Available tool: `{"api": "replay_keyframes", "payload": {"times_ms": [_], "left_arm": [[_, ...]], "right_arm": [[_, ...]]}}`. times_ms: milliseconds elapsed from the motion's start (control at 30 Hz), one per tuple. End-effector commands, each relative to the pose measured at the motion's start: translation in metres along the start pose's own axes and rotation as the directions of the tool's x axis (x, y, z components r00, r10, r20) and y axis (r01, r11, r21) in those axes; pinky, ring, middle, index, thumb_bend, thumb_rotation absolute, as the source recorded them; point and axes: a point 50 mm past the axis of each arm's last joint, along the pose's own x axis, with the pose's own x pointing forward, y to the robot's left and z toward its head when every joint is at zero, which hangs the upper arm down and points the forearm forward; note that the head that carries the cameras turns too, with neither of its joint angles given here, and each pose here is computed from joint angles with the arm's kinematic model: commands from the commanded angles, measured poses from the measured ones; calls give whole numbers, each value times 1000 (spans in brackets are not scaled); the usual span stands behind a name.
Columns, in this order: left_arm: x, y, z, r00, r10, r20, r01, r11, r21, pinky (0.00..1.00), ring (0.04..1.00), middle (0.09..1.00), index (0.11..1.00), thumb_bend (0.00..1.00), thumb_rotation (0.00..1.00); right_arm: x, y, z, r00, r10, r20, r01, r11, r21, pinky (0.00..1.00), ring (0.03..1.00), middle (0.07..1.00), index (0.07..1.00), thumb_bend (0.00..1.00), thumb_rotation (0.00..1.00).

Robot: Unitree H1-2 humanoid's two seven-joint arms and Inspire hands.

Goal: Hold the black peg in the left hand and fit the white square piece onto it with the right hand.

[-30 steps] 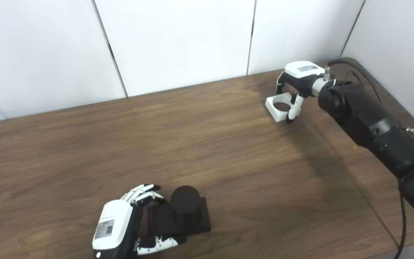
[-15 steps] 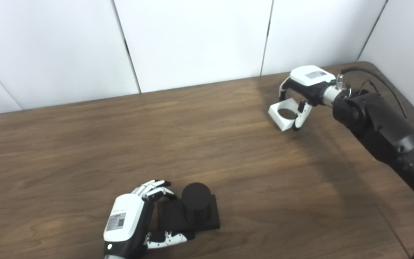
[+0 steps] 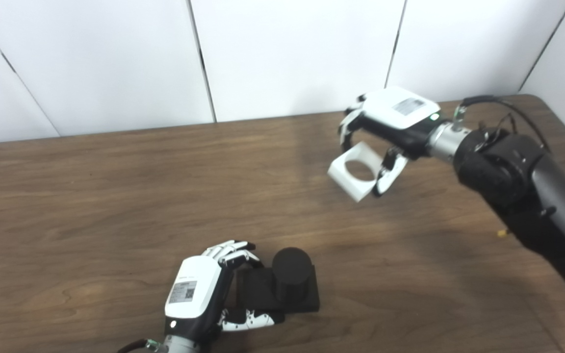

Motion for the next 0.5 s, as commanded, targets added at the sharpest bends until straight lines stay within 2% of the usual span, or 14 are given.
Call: {"api": "replay_keyframes", "payload": {"times_ms": [0, 167, 333, 467], "left_arm": [[1, -5, 1, 999, -33, -5, 33, 999, -1, 801, 832, 789, 488, 516, 48], [1, -5, 2, 1000, -31, -3, 31, 1000, 3, 802, 832, 788, 488, 515, 48], [1, -4, 3, 999, -33, -3, 33, 999, 2, 802, 832, 789, 488, 515, 49], [1, -4, 3, 999, -39, -4, 39, 999, 3, 802, 836, 792, 488, 514, 49]], "right_arm": [[-3, -14, 11, 998, -48, 31, 49, 999, -23, 954, 890, 774, 484, 523, 133], [-8, -2, 37, 995, -12, 100, 13, 1000, -12, 952, 883, 772, 483, 524, 133], [-16, 1, 58, 989, 2, 147, 2, 1000, -25, 937, 880, 770, 483, 525, 134], [-21, 2, 71, 983, -4, 185, 5, 1000, -5, 961, 886, 771, 483, 524, 133]]}}
